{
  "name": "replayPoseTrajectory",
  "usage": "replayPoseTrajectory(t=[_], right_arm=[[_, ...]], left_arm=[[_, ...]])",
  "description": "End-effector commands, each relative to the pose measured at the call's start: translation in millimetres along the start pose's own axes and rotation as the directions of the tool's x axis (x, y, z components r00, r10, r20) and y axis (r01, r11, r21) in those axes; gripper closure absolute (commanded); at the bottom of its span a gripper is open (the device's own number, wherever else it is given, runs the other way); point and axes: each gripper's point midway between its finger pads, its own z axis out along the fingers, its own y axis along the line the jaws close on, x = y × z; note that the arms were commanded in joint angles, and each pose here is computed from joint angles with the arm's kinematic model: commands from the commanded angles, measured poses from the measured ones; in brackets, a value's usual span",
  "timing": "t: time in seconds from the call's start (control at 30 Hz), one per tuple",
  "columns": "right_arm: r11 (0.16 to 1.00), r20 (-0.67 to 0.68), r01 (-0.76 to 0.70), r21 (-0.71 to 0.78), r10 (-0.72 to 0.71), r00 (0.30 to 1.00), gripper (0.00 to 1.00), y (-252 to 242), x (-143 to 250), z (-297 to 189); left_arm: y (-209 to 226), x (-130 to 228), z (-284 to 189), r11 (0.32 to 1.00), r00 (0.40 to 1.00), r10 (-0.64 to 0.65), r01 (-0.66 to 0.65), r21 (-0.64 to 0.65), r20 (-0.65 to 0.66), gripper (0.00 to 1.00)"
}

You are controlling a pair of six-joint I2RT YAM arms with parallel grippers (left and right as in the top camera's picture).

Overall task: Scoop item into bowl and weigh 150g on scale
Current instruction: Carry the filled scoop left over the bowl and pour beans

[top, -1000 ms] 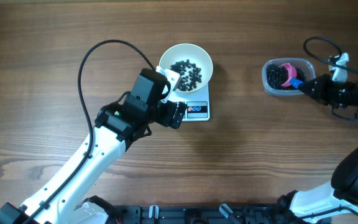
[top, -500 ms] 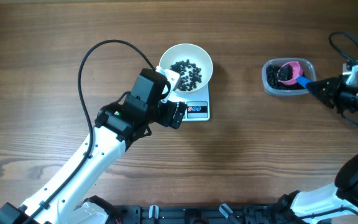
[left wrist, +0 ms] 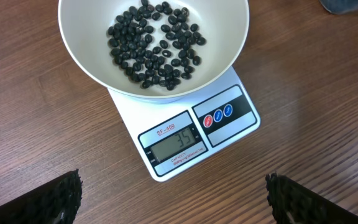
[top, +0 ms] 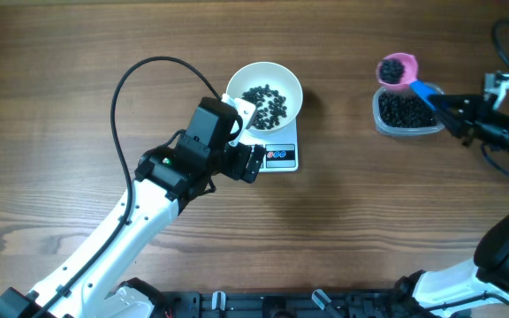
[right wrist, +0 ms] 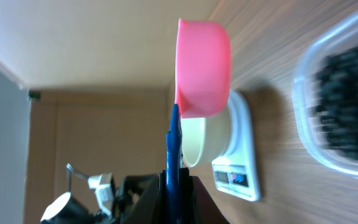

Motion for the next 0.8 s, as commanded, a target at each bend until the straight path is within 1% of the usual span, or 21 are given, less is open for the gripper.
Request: replayPoseTrajectory(t=[0.0,0.17,0.27,0.33,0.4,0.47,0.57,0.63,0.77], right_arm=[[0.996,-0.110,-0.035,-0.087,0.025,0.994,0.96,20,17,36],[0.988,-0.266,0.063,-0.139,-0.099,0.959,0.96,48,43,101],[0.974,-0.316,0.180,-0.137,-0.215,0.924,0.96,56,61,140],[0.955,-0.319,0.280,-0.100,-0.297,0.900,0.96,54,69,164],[0.926,-0.297,0.378,0.001,-0.361,0.884,0.96,41,68,184],[0.887,-0.296,0.460,0.045,-0.428,0.854,0.96,34,69,193],[0.842,-0.309,0.537,0.043,-0.500,0.809,0.96,39,78,201],[0.788,-0.273,0.606,0.103,-0.564,0.780,0.96,51,73,199],[0.685,-0.244,0.719,0.119,-0.682,0.690,0.96,79,78,191]], left_arm=[[0,3,2,1.000,1.000,0.012,-0.012,0.009,-0.010,0.00],[0,3,2,1.000,1.000,0.013,-0.013,0.009,-0.010,0.00],[0,3,2,1.000,1.000,0.013,-0.013,0.009,-0.010,0.00],[0,3,2,1.000,1.000,0.013,-0.013,0.009,-0.010,0.00],[0,3,2,1.000,1.000,0.012,-0.012,0.009,-0.010,0.00],[0,3,2,1.000,1.000,0.013,-0.013,0.009,-0.010,0.00],[0,3,2,1.000,1.000,0.012,-0.012,0.009,-0.010,0.00],[0,3,2,1.000,1.000,0.013,-0.013,0.009,-0.010,0.00],[0,3,2,1.000,1.000,0.013,-0.013,0.009,-0.010,0.00]])
